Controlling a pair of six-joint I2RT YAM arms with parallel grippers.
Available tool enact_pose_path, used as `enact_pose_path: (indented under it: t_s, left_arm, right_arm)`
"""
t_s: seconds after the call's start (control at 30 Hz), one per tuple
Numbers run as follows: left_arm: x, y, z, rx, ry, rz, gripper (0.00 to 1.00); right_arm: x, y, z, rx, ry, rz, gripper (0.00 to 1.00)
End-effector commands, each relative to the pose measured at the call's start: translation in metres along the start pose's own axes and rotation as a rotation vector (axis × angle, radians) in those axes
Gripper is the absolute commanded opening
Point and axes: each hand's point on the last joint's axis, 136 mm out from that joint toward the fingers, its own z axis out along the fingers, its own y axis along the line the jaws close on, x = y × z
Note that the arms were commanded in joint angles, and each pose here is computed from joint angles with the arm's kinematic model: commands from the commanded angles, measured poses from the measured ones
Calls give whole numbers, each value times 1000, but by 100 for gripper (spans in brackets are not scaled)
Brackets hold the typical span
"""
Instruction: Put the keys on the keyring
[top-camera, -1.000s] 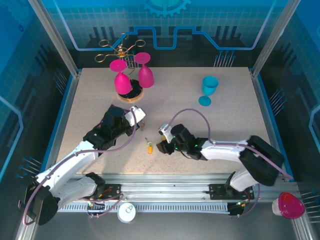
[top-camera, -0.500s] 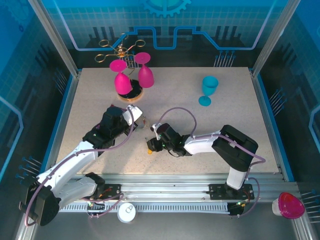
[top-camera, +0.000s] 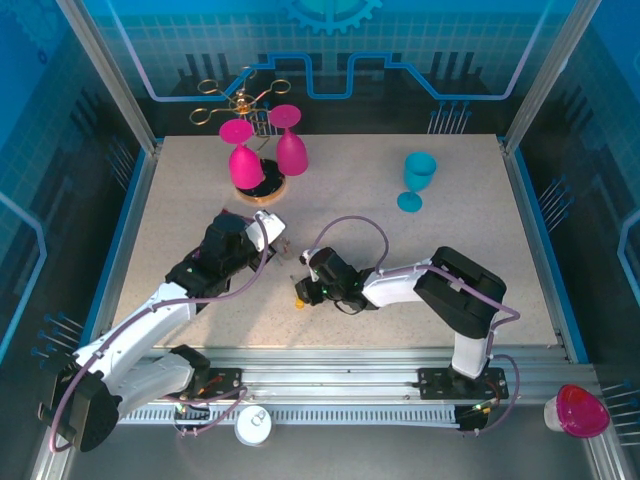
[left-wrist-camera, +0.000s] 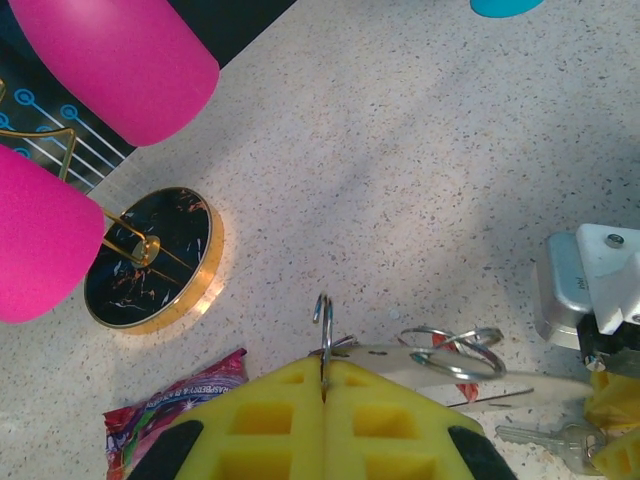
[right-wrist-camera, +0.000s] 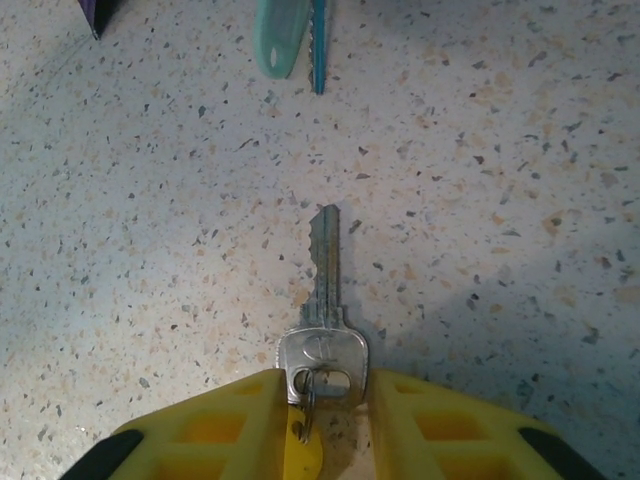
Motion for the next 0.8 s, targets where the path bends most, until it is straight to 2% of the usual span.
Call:
enact_pose_path:
  t_s: [0.0,0.1,0.27,0.53,0.63,0.77]
  left_arm:
    - [-10,3,-5,-7,-53,-16,0]
    - [-9,4,-5,-9,-50,-14,0]
    - [-8,3,-5,-11,-48,-10,0]
    - [-12,-2,-7,19,-74,4,0]
    - [-14,-7,-7,47,-90,14,0]
    - [-13,-17,-6,100,-87,21,0]
  right_arm:
    - [10,3,6,1,41,-9,24]
    - [12,4,7,-9,49,-17,19]
    - [6,8,3,-25,28,-18,1]
    - [-17,17,-44,-83,-118,-96,0]
    - [-8,8,-56,-68,-85,-118,0]
    - [22,-19,-65,-14,31,-65,0]
